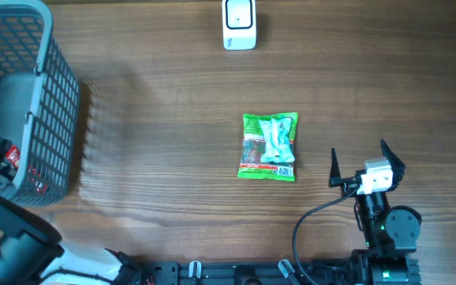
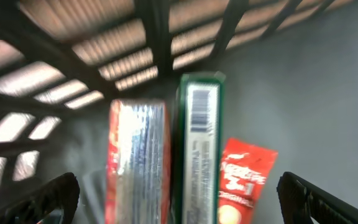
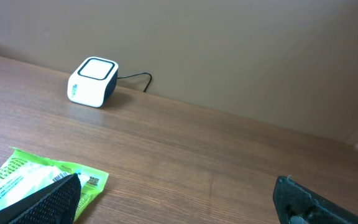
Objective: Scan the item barcode
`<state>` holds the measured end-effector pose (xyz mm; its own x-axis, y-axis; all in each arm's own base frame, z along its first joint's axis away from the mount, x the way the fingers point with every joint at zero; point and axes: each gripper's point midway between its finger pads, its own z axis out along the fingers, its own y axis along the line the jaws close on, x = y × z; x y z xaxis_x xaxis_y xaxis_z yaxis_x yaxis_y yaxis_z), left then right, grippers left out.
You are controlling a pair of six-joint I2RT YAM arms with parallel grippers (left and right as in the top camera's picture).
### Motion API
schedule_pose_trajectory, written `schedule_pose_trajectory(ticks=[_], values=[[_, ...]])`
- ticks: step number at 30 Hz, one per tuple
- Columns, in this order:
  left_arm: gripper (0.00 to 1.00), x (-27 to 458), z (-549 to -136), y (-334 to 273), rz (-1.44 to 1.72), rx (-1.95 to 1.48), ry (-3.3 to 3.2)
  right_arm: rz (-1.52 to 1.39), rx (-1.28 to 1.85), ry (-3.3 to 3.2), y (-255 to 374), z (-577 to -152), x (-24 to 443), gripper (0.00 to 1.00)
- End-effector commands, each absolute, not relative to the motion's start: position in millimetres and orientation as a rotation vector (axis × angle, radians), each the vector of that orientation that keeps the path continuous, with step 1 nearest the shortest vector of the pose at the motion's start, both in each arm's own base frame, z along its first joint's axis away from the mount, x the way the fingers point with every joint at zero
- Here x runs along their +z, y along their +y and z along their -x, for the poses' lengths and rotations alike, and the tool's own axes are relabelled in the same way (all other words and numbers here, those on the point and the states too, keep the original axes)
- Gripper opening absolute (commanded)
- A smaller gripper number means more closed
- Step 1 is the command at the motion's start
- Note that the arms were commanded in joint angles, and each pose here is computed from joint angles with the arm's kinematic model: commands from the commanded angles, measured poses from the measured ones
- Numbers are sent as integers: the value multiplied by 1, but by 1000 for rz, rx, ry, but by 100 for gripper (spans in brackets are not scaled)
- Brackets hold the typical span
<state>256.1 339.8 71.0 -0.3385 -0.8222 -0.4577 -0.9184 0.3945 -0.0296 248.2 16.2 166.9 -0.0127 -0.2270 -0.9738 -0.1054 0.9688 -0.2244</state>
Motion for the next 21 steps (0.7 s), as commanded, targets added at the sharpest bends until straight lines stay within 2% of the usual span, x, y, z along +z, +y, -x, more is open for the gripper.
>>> schedule_pose_trajectory(ticks=[1,5,6,7,9,13,17,21], values=[[100,51,-251,340,1532,315,2292,273,-93,1578,18,-248,168,100],[100,36,-251,341,1571,302,2294,273,-93,1578,18,-248,168,99],[97,34,-251,341,1571,301,2295,273,-93,1578,18,-248,168,100],[93,33,-252,342,1571,302,2294,273,-93,1578,18,-248,168,100],[76,33,-253,344,1566,306,2285,273,-93,1578,18,-248,168,100],[58,32,-253,344,1570,303,2286,273,-93,1578,18,-248,168,100],[60,23,-252,342,1583,294,2304,274,-94,1578,18,-248,168,100],[54,22,-251,341,1585,293,2307,273,-93,1578,18,-248,168,99]])
